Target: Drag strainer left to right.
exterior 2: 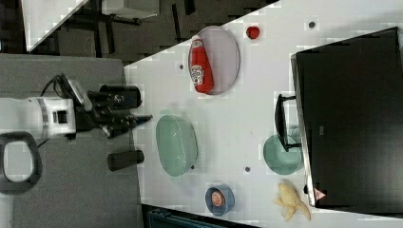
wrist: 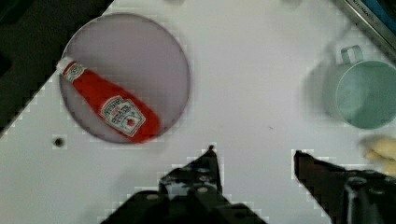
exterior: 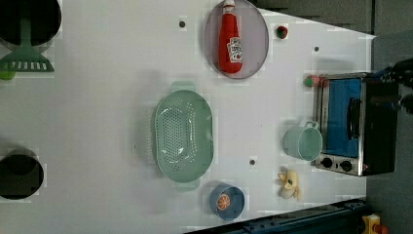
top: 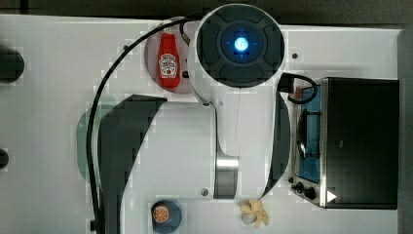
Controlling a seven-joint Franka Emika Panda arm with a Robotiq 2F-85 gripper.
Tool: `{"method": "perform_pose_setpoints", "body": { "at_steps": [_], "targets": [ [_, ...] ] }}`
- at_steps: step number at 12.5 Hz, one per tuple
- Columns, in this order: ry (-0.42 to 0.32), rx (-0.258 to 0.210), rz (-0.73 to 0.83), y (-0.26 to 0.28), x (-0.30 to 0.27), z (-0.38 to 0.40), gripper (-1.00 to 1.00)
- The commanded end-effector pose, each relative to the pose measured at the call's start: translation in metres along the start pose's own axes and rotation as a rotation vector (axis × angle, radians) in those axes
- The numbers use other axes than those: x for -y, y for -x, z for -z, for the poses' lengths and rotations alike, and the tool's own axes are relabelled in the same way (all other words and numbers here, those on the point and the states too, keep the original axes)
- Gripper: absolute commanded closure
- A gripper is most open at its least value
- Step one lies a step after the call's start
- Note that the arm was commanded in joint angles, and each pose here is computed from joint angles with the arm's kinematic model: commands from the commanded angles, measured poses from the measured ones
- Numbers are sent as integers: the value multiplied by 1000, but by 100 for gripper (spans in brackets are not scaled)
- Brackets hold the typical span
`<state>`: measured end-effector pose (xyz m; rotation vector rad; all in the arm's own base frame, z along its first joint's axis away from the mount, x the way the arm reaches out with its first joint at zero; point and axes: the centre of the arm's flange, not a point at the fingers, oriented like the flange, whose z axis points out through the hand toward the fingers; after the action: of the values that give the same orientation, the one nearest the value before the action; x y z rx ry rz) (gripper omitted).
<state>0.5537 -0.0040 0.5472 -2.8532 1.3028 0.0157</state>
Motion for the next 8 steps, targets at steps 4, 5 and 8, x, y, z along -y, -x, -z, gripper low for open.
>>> {"method": "perform_pose_setpoints", "body": {
  "at_steps": [4, 5, 8],
  "targets": [
    [-8, -14, -27, 72, -127, 76, -100],
    [-9, -10, -7, 79, -118, 73, -100],
    [-4, 8, 98, 123, -64, 53, -100]
  ]
}}
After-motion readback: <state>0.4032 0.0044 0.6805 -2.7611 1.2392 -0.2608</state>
